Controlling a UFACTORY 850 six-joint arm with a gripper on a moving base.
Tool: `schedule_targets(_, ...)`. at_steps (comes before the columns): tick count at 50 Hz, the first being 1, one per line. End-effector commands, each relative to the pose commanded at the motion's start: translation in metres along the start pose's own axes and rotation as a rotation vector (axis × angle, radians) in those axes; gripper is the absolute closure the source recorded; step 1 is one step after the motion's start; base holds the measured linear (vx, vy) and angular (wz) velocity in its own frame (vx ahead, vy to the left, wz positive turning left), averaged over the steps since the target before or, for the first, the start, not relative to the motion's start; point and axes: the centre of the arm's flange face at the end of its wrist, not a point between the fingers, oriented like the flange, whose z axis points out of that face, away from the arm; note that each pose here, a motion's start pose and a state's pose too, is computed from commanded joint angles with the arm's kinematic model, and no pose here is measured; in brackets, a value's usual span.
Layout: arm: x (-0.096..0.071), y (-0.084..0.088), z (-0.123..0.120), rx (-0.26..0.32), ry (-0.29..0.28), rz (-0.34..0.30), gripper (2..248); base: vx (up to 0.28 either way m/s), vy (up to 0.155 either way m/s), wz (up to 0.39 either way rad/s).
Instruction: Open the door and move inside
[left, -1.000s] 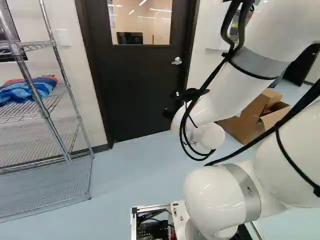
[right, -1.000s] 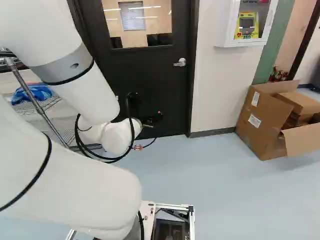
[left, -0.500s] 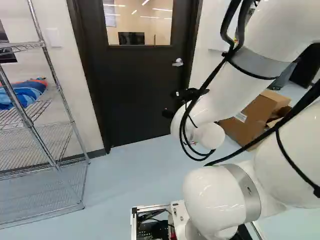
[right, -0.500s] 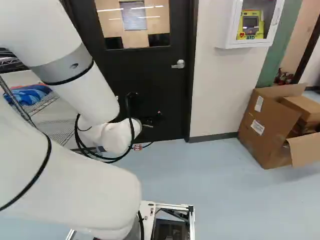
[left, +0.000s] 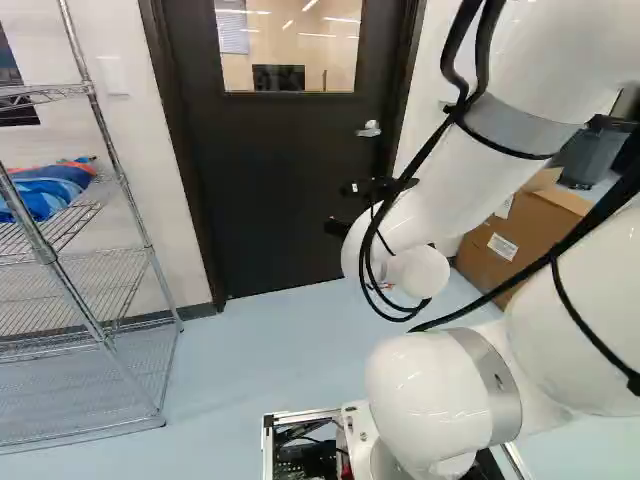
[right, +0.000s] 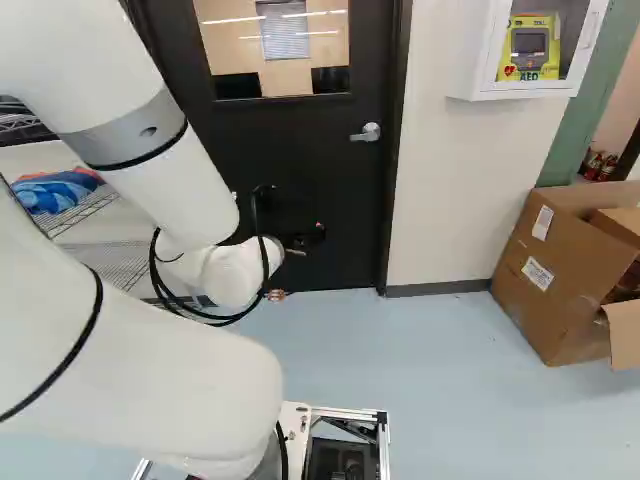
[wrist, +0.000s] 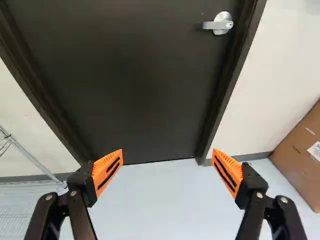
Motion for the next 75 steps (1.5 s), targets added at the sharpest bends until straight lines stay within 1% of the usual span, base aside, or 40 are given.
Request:
schedule_targets(43, 0.0, 0.0, 0.0, 0.0, 0.0, 0.0, 3, 0.139, -0.051, 0.005)
schedule_targets(75, 0.0, 0.0, 0.0, 0.0, 0.0, 0.0, 3, 0.182, -0.049, -0.006)
